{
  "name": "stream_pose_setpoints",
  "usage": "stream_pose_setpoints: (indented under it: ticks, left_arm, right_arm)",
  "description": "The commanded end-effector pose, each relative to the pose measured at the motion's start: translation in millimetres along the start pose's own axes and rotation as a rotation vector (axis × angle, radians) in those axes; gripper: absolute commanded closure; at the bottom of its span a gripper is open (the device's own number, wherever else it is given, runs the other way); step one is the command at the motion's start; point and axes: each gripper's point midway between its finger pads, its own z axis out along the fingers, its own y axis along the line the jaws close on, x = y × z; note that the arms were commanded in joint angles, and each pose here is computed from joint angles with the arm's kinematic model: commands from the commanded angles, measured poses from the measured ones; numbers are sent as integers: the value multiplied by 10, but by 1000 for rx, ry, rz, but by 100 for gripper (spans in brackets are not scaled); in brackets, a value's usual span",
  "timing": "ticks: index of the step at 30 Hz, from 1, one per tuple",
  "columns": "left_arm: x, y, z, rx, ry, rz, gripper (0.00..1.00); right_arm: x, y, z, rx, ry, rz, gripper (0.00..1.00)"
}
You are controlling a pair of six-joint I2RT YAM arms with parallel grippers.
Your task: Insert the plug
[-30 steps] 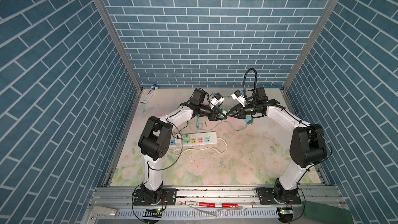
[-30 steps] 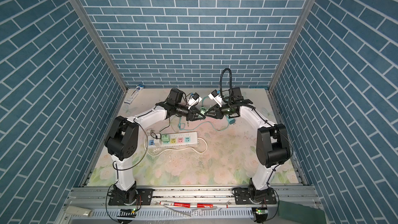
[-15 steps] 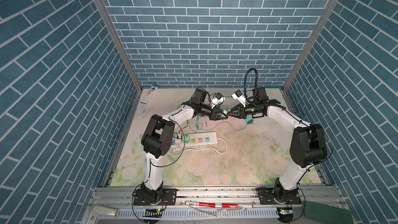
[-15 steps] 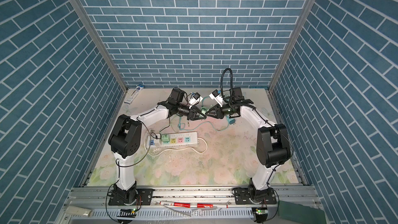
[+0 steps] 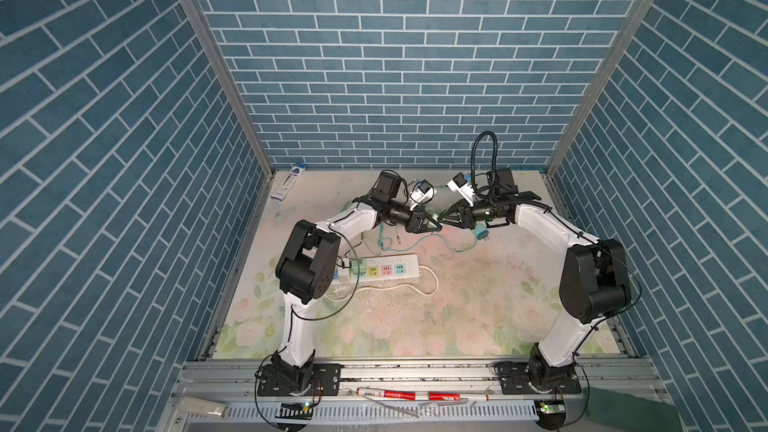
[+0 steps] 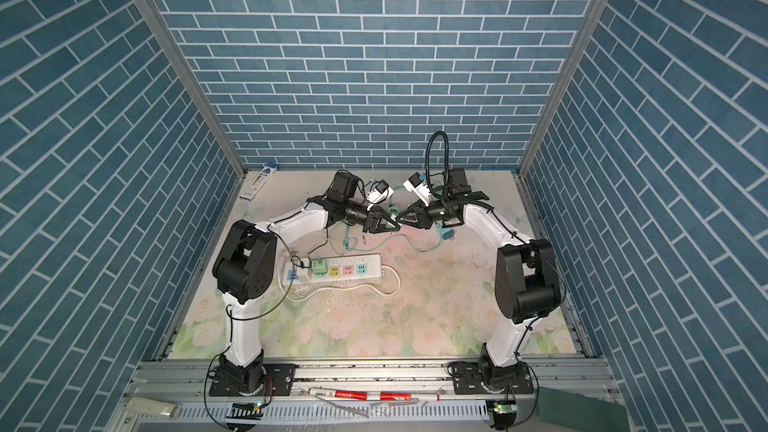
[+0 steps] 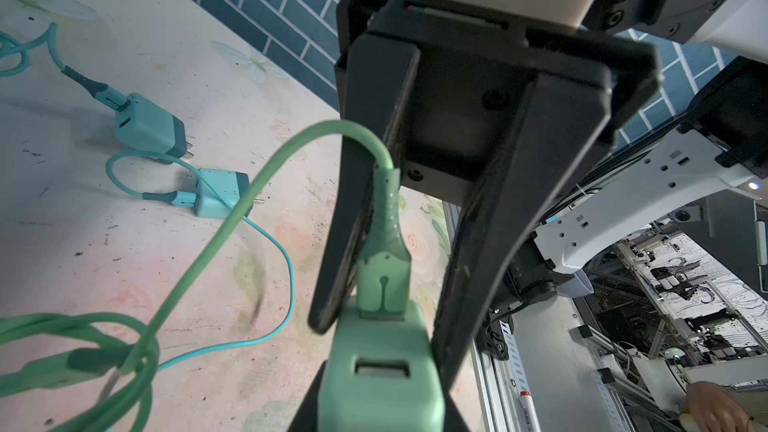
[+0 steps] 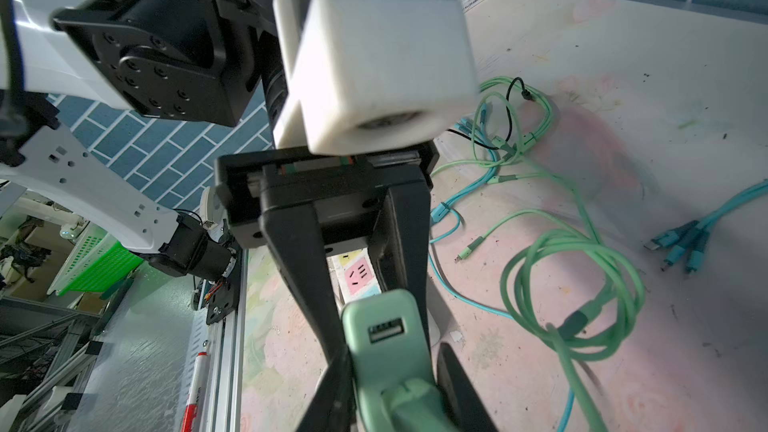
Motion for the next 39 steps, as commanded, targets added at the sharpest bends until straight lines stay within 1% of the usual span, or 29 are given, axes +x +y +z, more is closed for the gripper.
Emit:
stream_pose_setpoints:
  ticks: [1, 2, 5, 6, 7, 9, 11, 13, 14, 18, 24, 31, 33, 37, 39]
  left_arm:
    - [-233, 25, 132, -40, -30, 90, 73]
    - [-239, 45, 137, -46, -31, 83, 67]
    - [-247, 91, 140, -57, -28, 70, 59]
    - [-250, 101, 135, -67, -29, 73, 54]
    - [-248, 117, 120, -74, -32, 73, 51]
    - [-252, 145, 90, -90, -37, 71, 48]
    - [-252, 153, 57, -96, -41, 69, 49]
    - [-247, 174, 36, -109, -45, 62, 57]
    - [-246, 174, 33, -111, -46, 63, 57]
    - [-233, 209, 1, -124, -51, 58, 51]
    - [-222, 300, -176, -175, -76, 39, 50]
    - [-181, 344, -257, -193, -78, 22, 49]
    - [-175, 350, -256, -190, -78, 17, 53]
    - [-179, 344, -248, -182, -75, 14, 56]
    - [-194, 335, -256, -183, -78, 17, 59]
  right_arm:
    - [-65, 365, 112, -110, 9, -11, 79]
    - [-63, 367, 110, -111, 9, -11, 81]
    - [-69, 378, 98, -104, 8, -16, 87]
    - [-71, 371, 94, -95, 9, -18, 88]
    - [-71, 351, 91, -79, 12, -18, 90]
    - [-87, 323, 80, -54, 12, -17, 94]
    - [-96, 292, 78, -30, 12, -18, 97]
    - [-92, 277, 80, -26, 13, -14, 98]
    - [-86, 272, 86, -25, 13, -13, 99]
    - [-123, 235, 84, -9, 0, -6, 100]
    - [-168, 252, 43, 11, -9, -17, 100]
    - [-201, 252, 35, 16, -22, -14, 100]
    - [-224, 269, 26, 13, -27, -19, 100]
    - [-246, 296, 27, -6, -29, -14, 100]
    - [-229, 280, 37, -5, -26, -9, 100]
